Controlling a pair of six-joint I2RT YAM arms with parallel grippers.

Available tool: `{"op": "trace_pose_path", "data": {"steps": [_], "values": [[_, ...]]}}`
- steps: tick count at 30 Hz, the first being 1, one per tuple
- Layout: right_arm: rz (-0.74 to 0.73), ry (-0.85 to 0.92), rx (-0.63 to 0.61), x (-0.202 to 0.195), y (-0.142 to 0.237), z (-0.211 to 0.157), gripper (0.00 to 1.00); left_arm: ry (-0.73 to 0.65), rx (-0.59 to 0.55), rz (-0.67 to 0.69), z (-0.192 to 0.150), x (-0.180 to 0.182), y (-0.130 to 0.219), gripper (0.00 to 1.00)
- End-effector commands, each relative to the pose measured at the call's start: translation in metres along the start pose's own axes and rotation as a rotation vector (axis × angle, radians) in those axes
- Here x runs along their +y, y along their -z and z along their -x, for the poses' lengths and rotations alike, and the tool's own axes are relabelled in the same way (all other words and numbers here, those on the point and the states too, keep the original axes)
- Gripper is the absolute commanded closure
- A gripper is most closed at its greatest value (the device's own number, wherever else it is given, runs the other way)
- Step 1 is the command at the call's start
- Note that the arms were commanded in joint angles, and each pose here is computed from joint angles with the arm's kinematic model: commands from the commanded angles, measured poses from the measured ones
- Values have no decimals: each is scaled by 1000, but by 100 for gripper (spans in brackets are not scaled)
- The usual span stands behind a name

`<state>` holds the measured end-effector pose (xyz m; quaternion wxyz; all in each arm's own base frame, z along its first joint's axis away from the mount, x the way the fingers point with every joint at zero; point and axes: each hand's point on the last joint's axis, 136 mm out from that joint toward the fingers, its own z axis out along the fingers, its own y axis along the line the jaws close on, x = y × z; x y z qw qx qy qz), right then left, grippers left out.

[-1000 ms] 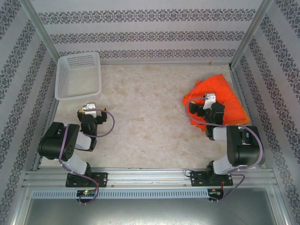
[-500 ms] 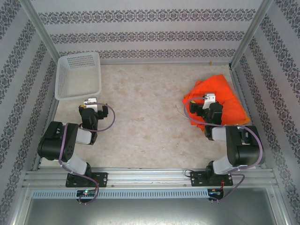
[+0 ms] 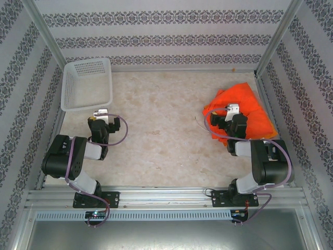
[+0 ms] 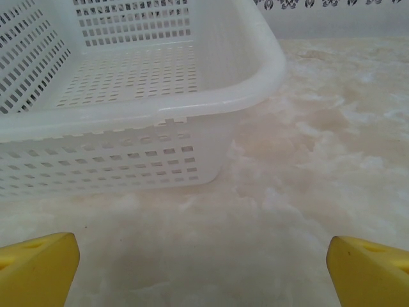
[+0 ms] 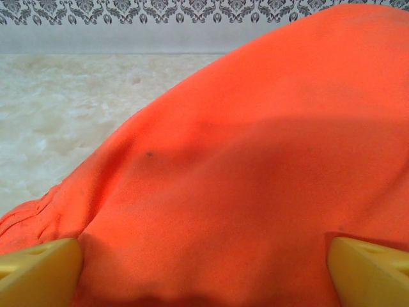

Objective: Fold and stack the shorts

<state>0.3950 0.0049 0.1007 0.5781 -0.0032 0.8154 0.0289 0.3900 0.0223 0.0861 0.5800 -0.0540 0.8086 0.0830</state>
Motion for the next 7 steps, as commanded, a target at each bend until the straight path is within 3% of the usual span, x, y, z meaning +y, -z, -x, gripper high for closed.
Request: {"op": "trace_pose_path", "data": {"steps": [1, 7], "values": [[-12, -6, -19, 0, -1, 6, 2, 9, -22, -3, 6, 2, 0, 0], [-13, -7, -18, -1, -1, 6, 2, 13, -9, 18, 7, 5, -3, 0]]}}
